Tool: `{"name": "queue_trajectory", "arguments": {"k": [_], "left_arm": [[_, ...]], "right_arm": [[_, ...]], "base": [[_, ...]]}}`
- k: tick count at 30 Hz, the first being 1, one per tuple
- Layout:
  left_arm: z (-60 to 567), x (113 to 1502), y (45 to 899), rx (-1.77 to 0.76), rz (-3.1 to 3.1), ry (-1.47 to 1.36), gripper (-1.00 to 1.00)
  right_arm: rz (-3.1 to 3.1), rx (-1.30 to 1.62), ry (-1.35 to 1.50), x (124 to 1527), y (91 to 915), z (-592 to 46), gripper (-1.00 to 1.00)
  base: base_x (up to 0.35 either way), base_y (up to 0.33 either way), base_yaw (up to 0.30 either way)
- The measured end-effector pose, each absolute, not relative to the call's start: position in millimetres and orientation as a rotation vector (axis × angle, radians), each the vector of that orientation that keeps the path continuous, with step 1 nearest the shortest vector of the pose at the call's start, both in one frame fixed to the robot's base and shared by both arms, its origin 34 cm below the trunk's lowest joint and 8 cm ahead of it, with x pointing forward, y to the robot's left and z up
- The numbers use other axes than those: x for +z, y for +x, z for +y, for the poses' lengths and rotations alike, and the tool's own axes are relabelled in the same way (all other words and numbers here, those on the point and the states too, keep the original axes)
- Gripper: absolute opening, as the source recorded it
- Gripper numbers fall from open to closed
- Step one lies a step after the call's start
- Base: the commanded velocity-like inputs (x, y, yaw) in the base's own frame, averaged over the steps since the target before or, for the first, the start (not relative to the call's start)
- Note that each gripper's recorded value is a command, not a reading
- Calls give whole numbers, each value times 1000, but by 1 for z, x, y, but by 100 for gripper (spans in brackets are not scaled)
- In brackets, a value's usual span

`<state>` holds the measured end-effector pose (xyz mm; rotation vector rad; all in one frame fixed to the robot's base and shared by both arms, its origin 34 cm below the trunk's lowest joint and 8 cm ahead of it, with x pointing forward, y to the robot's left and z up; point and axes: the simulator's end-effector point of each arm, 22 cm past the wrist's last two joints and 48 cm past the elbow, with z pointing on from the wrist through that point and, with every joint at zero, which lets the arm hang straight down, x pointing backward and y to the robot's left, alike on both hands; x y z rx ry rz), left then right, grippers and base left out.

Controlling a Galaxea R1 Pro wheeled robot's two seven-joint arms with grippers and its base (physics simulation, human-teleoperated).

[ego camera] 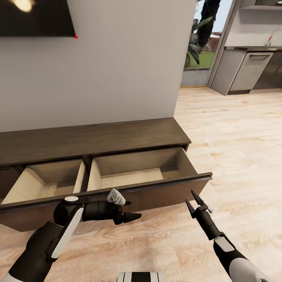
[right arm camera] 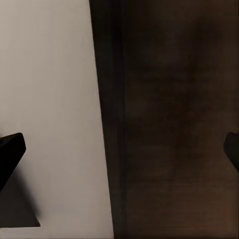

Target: Place each of the two pumpkins and all three candles from the living room inside a cabinet in the living room (use any cabinet), then make sure every cabinet is closed, and position the cauldron so it is next to a table in the living room.

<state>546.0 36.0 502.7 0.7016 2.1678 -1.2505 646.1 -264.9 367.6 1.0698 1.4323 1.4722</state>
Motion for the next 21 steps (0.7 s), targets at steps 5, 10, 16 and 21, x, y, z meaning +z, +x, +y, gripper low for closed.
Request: {"name": "queue_trajectory", "arguments": {"k": [5, 10, 16, 21], "left_arm": [[36, 503, 546, -1252, 2167, 702, 100], [36, 503, 546, -1251, 2166, 702, 100], [36, 507, 546, -1244, 2156, 707, 100], [36, 508, 547, -1245, 2155, 707, 100]], "right_arm": [[1432, 1473, 1069, 368, 646, -265, 100], [1431, 1472, 1069, 368, 646, -265, 100], [1426, 1474, 1062, 373, 647, -265, 100], [1425, 1473, 1064, 372, 647, -265, 100]], "base": [[-16, 0, 0], [-3, 0, 0], [0, 0, 0], [0, 0, 0]]}}
